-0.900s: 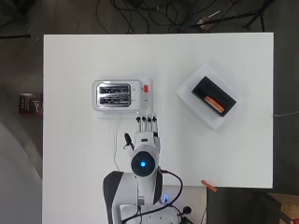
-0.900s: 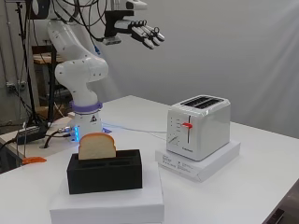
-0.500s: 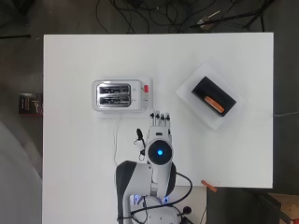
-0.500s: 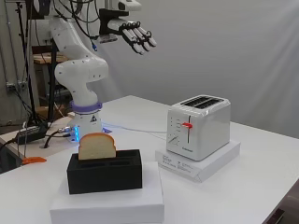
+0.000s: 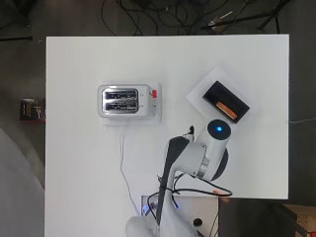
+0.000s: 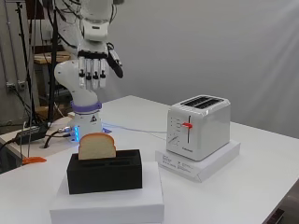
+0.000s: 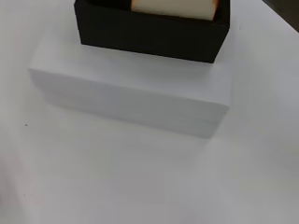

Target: Teleoperate dual arm-hand system to toast a bread

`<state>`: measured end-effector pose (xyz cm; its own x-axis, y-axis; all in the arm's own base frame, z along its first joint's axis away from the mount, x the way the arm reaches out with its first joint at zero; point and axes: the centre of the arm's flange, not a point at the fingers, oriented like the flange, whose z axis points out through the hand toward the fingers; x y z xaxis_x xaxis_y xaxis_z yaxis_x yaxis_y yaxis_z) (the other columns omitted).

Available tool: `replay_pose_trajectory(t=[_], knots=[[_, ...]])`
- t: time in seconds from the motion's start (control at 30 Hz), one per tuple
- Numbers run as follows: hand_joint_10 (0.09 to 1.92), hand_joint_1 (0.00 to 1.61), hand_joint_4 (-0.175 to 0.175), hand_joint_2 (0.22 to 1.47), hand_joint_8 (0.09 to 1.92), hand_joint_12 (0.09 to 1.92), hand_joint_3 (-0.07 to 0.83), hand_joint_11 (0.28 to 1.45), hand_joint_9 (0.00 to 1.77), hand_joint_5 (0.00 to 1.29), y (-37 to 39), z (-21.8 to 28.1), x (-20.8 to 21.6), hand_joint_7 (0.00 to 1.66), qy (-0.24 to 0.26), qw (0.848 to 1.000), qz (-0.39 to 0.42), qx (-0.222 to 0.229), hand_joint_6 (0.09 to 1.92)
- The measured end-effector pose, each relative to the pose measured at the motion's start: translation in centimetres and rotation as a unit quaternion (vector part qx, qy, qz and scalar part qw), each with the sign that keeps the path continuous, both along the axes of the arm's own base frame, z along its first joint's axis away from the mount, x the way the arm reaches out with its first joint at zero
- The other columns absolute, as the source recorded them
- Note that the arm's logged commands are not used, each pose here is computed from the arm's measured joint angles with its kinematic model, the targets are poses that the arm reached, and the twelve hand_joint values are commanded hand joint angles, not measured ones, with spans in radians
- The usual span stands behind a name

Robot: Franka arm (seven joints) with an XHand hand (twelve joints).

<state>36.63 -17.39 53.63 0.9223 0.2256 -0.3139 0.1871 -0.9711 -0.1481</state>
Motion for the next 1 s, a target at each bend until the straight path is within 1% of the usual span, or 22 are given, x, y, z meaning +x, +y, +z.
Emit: replay_pose_trajectory(t=[0.07,0.17,0.27,0.37,0.53,0.67,0.77,0.87,1.0], knots=[[0.09,0.23,-0.003,1.05,0.09,0.09,-0.013,0.5,0.69,0.47,-0.9,-1.3,0.5,0.56,0.016,1.0,-0.002,0.0,0.09],[0.09,0.23,-0.015,1.04,0.09,0.09,-0.01,0.45,0.61,0.42,-1.8,-1.9,1.0,0.51,0.019,1.0,0.011,0.009,0.09],[0.09,0.21,-0.028,1.06,0.09,0.09,0.002,0.45,0.6,0.39,-2.5,-1.7,2.0,0.5,0.013,0.998,0.06,0.027,0.09],[0.09,0.19,-0.032,1.08,0.09,0.09,0.008,0.45,0.6,0.39,-3.4,-2.4,4.1,0.51,0.019,0.994,0.101,0.039,0.09],[0.09,0.15,-0.026,1.1,0.09,0.09,0.009,0.44,0.62,0.37,-6.3,-4.9,7.4,0.51,0.047,0.994,0.089,0.049,0.09],[0.09,0.12,-0.028,1.09,0.09,0.09,0.003,0.42,0.61,0.36,-9.5,-6.9,8.2,0.5,0.057,0.994,0.073,0.063,0.09],[0.09,0.11,-0.034,1.1,0.09,0.09,0.004,0.42,0.6,0.36,-10.6,-8.0,8.1,0.5,0.051,0.993,0.075,0.08,0.09],[0.09,0.11,-0.04,1.11,0.09,0.09,0.008,0.42,0.6,0.36,-10.3,-9.1,8.4,0.5,0.046,0.99,0.097,0.092,0.09],[0.09,0.15,-0.046,1.13,0.09,0.09,0.01,0.44,0.62,0.37,-9.9,-9.7,8.9,0.52,0.026,0.99,0.106,0.092,0.09]])
